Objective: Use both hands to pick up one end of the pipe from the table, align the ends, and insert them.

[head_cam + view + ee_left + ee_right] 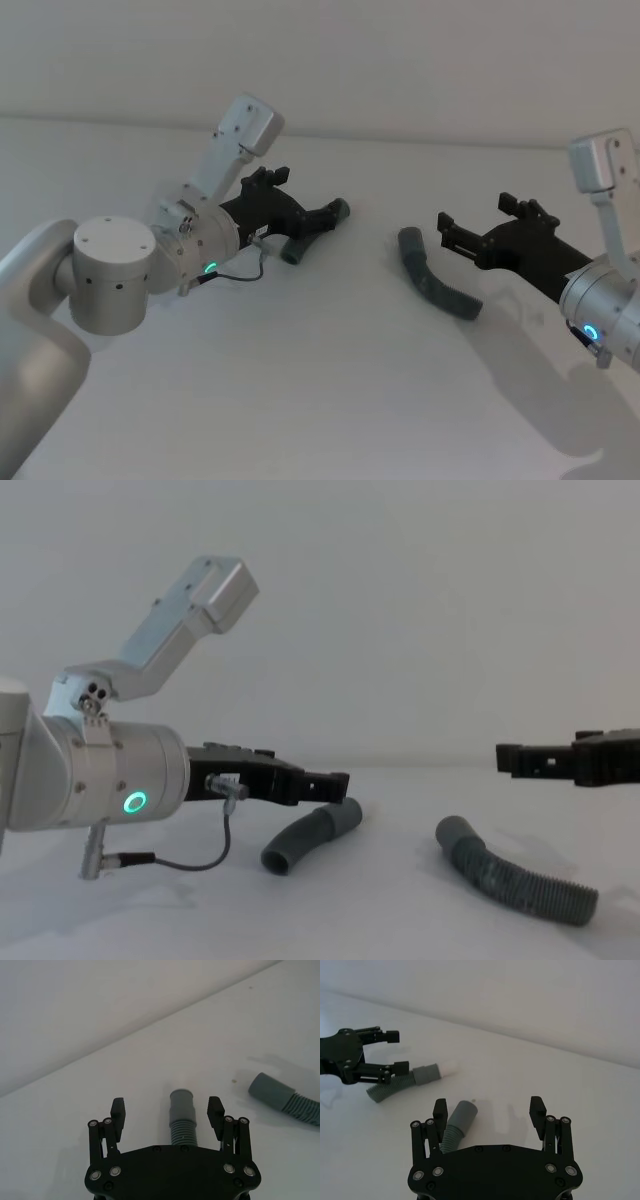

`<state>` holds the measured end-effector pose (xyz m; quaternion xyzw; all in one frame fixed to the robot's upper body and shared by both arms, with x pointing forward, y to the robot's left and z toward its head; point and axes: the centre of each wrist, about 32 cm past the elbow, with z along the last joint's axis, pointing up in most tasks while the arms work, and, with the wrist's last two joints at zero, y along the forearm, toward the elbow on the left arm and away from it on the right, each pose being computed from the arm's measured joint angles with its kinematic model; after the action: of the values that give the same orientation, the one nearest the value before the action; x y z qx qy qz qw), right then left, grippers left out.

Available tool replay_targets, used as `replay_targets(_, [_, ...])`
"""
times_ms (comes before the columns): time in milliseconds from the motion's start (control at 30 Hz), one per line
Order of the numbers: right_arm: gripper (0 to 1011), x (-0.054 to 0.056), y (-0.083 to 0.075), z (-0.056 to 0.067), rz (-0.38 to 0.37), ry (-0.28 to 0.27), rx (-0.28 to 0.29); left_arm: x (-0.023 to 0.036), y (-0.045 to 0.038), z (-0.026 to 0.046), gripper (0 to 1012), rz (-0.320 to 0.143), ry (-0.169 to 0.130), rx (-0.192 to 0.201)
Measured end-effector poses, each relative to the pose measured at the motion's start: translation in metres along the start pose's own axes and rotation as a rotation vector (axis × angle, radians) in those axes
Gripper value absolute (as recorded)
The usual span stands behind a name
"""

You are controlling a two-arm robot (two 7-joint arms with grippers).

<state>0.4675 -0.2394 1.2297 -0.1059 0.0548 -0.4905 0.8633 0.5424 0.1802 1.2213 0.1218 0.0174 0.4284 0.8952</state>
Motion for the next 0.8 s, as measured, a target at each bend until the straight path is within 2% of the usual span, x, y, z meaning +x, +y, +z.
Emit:
replay_targets(200, [1000, -0.005, 0.003, -0.005, 0.014, -0.014, -0.019, -0.0004, -0.0022, -0.0053, 1001, 0.024, -0.007, 0.023])
replay_targets(400, [1000, -0.010, 0.004, -0.007, 0.036, -0.027, -0.032, -0.0008, -0.0039, -0.0097, 1001, 0.029, -0.011, 0.038])
replay_targets(800, [1000, -0.015, 0.003, -0.010, 0.078, -0.059, -0.067, -0.0001, -0.0085, -0.0142, 1001, 0.004, -0.025, 0.050])
